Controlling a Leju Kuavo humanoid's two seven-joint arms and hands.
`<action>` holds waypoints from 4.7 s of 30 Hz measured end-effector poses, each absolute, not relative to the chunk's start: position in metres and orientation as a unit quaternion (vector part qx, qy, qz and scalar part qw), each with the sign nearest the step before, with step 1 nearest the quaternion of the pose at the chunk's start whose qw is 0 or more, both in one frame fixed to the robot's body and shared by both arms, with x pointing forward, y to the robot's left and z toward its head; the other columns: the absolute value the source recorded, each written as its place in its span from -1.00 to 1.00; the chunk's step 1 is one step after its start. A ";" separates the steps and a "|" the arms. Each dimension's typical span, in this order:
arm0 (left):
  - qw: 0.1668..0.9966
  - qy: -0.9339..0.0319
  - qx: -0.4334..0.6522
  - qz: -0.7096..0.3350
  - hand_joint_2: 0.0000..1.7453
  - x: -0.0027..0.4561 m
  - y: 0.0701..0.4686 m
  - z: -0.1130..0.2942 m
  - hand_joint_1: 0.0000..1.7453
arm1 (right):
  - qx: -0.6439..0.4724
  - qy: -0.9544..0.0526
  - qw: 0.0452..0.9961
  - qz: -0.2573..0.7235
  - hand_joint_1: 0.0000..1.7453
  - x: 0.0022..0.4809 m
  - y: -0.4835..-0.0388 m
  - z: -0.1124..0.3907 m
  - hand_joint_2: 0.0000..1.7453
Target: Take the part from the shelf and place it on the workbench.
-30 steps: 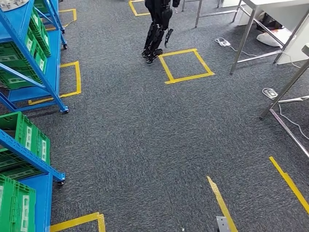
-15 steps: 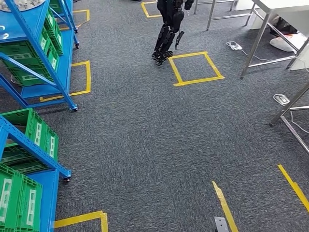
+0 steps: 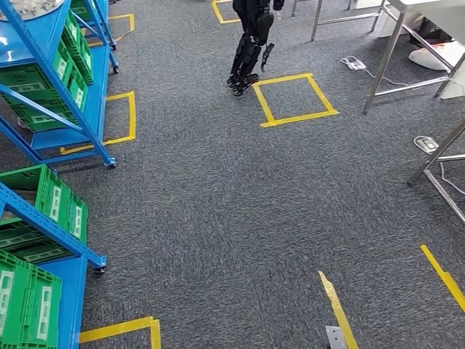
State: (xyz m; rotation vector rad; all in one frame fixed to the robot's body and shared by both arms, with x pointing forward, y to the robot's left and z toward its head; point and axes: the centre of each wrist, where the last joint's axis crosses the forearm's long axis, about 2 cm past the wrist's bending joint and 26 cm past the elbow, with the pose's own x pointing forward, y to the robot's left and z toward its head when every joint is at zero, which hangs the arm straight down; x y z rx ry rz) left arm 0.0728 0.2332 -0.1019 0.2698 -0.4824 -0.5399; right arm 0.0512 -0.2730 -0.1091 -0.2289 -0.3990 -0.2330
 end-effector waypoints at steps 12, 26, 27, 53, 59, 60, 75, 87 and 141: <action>0.928 -0.235 0.129 -0.258 -1.00 0.072 0.233 -0.102 -1.00 | -0.113 -0.198 0.967 -0.115 -1.00 0.051 -0.273 -0.109 -1.00; 0.931 -0.233 0.130 -0.250 -1.00 0.071 0.234 -0.102 -1.00 | -0.113 -0.197 0.967 -0.115 -1.00 0.051 -0.273 -0.109 -1.00; 0.931 -0.233 0.130 -0.250 -1.00 0.071 0.234 -0.102 -1.00 | -0.113 -0.197 0.967 -0.115 -1.00 0.051 -0.273 -0.109 -1.00; 0.929 -0.235 0.132 -0.254 -1.00 0.073 0.234 -0.102 -1.00 | -0.111 -0.195 0.968 -0.112 -1.00 0.050 -0.272 -0.109 -1.00; 0.929 -0.234 0.131 -0.254 -1.00 0.071 0.232 -0.102 -1.00 | -0.112 -0.195 0.968 -0.112 -1.00 0.050 -0.272 -0.109 -1.00; 0.929 -0.234 0.131 -0.254 -1.00 0.071 0.233 -0.102 -1.00 | -0.112 -0.195 0.968 -0.112 -1.00 0.050 -0.272 -0.109 -1.00; 0.929 -0.235 0.135 -0.251 -1.00 0.072 0.233 -0.102 -1.00 | -0.110 -0.201 0.967 -0.113 -1.00 0.055 -0.272 -0.109 -1.00; 0.927 -0.241 0.137 -0.254 -1.00 0.073 0.231 -0.101 -1.00 | -0.113 -0.202 0.966 -0.112 -1.00 0.051 -0.273 -0.109 -1.00; 0.924 -0.240 0.140 -0.261 -1.00 0.070 0.232 -0.102 -1.00 | -0.112 -0.202 0.968 -0.098 -1.00 0.050 -0.274 -0.109 -1.00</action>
